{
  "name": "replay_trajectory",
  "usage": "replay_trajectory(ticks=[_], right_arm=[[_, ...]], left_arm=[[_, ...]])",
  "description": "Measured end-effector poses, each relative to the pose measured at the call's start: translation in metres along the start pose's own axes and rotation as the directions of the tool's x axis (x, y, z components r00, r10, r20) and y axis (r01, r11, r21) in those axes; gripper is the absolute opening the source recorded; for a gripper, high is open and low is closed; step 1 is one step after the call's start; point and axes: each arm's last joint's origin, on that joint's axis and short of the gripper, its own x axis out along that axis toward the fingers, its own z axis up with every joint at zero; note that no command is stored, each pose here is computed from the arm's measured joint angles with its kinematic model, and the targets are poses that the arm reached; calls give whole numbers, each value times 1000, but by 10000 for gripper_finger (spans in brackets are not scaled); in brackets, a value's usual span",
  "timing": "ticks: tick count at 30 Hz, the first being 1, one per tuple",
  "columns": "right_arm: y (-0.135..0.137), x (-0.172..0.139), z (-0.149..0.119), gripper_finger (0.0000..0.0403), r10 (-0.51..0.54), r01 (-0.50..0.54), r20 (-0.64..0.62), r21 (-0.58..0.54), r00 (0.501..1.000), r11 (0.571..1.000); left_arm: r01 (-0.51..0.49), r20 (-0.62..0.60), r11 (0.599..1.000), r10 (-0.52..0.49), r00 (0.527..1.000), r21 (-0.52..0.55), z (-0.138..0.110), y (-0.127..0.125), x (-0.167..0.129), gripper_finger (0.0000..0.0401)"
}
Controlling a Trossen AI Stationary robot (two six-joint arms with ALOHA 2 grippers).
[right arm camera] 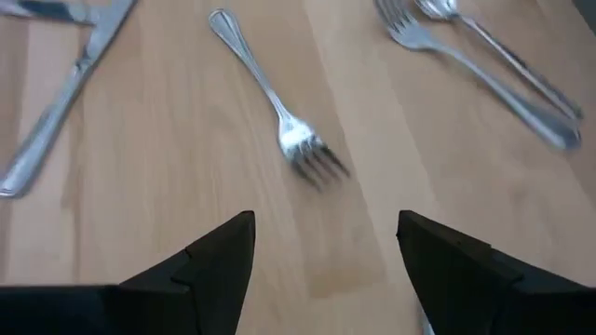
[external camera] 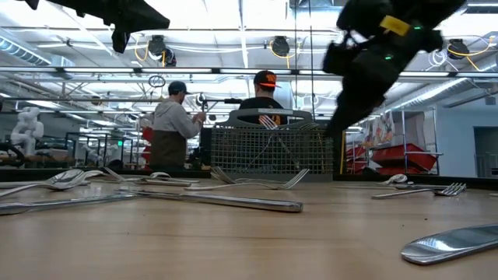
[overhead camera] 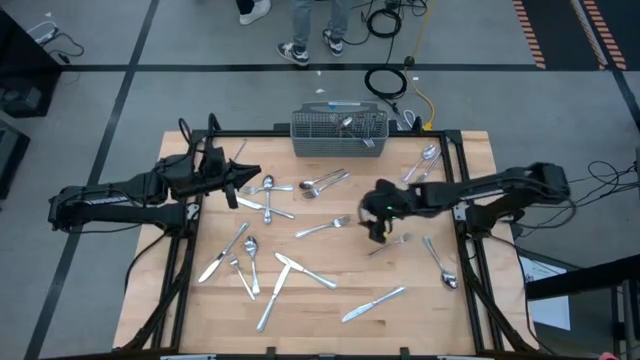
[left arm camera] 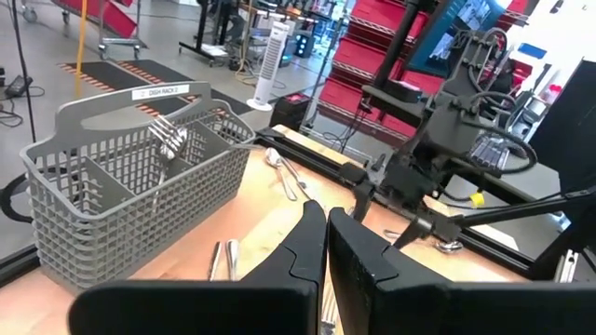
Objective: Sort silverware
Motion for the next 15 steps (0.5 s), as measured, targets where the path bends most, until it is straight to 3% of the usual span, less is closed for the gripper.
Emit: replay_trajectory(ticks=[8, 15], right_arm=[[13, 43, 55, 253, 47, -48, -9, -223, 999, 974], [18, 76, 71, 253, 100, -112, -52, -326, 994, 939]], left_arm=[[-1, -3, 1000, 1, 1000, 2, 0, 0, 0, 22], [-1, -4, 1000, 1, 1000, 31, 0, 0, 0, 22]])
